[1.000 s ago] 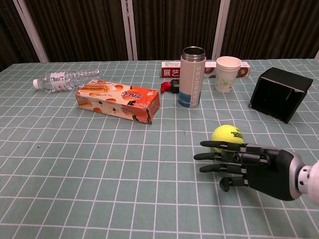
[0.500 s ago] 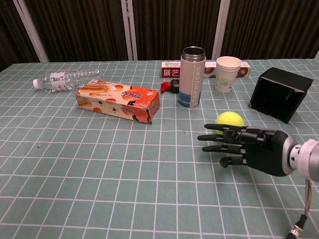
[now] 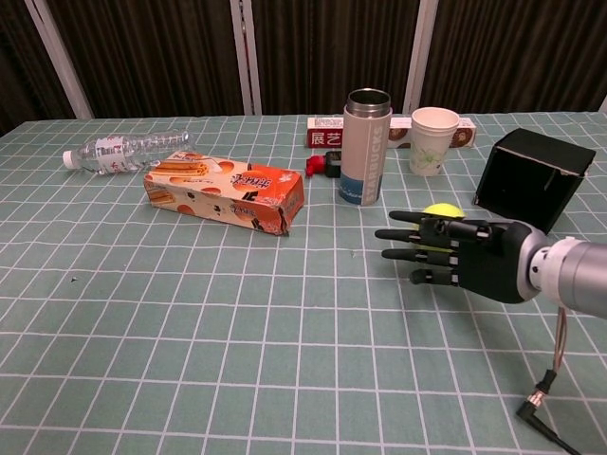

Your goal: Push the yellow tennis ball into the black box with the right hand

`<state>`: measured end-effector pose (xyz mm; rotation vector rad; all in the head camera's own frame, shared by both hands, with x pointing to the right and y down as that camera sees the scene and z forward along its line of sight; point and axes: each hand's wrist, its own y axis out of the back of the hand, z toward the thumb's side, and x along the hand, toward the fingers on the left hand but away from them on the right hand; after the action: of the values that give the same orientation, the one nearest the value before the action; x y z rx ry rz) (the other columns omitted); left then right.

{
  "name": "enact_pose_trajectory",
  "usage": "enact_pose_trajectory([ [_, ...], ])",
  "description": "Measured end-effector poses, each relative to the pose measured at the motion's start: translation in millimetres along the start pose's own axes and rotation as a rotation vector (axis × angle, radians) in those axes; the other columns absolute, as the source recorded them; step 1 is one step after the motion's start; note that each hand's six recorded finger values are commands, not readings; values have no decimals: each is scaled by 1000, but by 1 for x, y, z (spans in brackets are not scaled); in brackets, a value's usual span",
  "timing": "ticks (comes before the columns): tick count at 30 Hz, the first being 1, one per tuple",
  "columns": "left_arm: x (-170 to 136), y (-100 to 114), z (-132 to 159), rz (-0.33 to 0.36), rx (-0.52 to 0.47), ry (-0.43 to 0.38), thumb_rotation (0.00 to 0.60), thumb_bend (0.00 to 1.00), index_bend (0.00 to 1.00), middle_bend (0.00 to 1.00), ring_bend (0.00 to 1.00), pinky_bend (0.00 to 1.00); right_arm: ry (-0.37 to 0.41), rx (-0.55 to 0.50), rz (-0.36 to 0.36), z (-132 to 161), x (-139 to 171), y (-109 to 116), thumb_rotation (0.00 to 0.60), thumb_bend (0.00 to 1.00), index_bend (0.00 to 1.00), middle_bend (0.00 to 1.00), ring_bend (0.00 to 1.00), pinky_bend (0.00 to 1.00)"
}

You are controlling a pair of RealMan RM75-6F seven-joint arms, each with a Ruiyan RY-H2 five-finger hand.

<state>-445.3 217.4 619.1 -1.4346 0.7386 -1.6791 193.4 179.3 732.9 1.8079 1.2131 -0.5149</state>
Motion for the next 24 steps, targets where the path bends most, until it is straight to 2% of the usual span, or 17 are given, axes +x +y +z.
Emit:
enact_pose_trajectory([
  [4, 1, -1, -2, -5, 0, 6, 600, 115, 0, 0, 0, 0, 17, 9, -9, 1, -11, 0, 600, 728, 135, 283, 277, 505],
  [10, 4, -3, -4, -19, -1, 13, 600, 116, 0, 0, 0, 0, 59, 12, -20, 10, -21, 2, 600, 728, 90, 255, 239, 437],
  [18, 5, -5, -8, -23, 1, 28, 600, 116, 0, 0, 0, 0, 88, 46, -42, 23, -32, 16, 600, 728, 90, 250, 232, 421],
  [24, 6, -7, -6, -30, 9, 30, 600, 116, 0, 0, 0, 0, 66, 100, -55, 25, -33, 31, 600, 728, 90, 250, 232, 421],
])
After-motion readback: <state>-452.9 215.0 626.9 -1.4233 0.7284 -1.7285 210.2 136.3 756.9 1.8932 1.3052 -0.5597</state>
